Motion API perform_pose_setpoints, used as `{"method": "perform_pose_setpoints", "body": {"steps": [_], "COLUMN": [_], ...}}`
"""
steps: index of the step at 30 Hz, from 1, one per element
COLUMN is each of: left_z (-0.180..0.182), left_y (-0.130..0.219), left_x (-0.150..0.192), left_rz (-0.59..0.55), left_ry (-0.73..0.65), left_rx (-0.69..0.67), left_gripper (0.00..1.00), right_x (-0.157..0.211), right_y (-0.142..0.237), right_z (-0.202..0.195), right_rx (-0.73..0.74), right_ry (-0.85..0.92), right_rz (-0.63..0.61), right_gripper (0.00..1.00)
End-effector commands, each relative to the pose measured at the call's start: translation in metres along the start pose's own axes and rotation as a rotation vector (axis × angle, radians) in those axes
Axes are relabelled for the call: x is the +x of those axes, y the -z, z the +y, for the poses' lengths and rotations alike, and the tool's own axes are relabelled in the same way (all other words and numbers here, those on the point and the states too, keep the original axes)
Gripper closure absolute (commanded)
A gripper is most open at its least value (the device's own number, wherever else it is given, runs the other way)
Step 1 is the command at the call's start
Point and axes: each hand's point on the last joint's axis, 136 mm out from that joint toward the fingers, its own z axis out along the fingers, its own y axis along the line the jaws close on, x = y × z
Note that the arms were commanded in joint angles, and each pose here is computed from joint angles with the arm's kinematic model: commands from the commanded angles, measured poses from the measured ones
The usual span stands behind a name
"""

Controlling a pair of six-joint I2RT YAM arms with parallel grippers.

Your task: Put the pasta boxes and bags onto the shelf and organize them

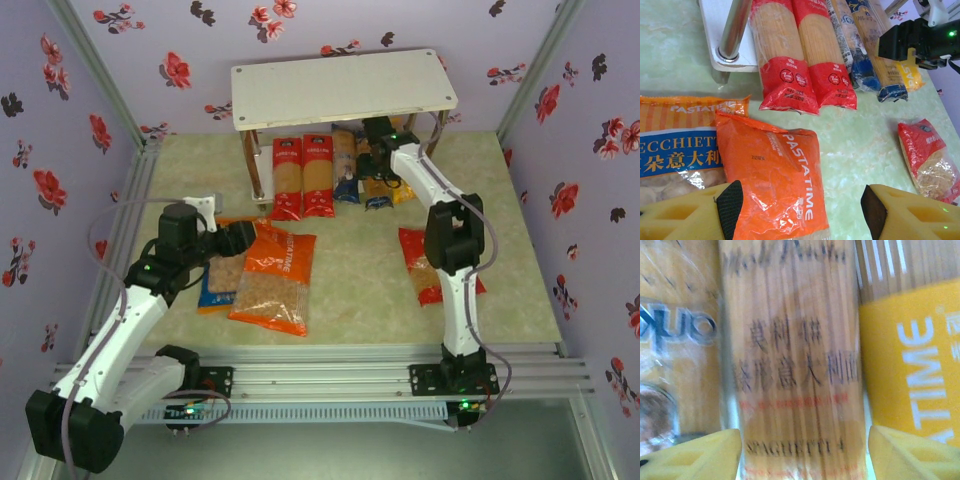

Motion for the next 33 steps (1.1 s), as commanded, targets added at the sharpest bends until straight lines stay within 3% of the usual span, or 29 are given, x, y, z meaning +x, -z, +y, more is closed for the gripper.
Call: {"method": "perform_pose_setpoints", "body": {"steps": [1, 8, 10, 15, 20, 23, 33], "left_z": [0.007, 0.02, 0.026, 0.039, 0.055, 0.059, 0.057], "left_y": [0.003, 0.001, 0.0, -0.004, -0.009, -0.01, -0.01], "left_x": [0.003, 0.011, 0.016, 0.042, 0.074, 0.083, 0.081], "left_rz": [0.004, 0.025, 0.041, 0.135, 0.231, 0.248, 0.241], "left_ry": [-0.019, -0.022, -0.019, -0.001, 0.036, 0.057, 0.07], "left_rx": [-0.029, -0.084, -0.11, -0.155, -0.196, -0.205, -0.199], "left_gripper": [0.32, 0.38, 0.41, 0.49, 0.55, 0.58, 0.58], "right_x": [-0.046, -0.007, 0.018, 0.111, 0.212, 0.253, 0.307], "right_y": [0.069, 0.117, 0.138, 0.162, 0.157, 0.146, 0.108], "right_z": [0.0, -0.005, 0.0, 0.028, 0.083, 0.112, 0.199], "right_rx": [-0.053, -0.111, -0.176, -0.359, -0.58, -0.655, -0.789], "right_ry": [-0.02, -0.054, -0.054, -0.03, -0.014, -0.027, 0.002], "right_rz": [-0.221, -0.272, -0.291, -0.183, 0.019, 0.094, 0.282], "right_gripper": [0.29, 0.29, 0.3, 0.31, 0.31, 0.31, 0.29]}}
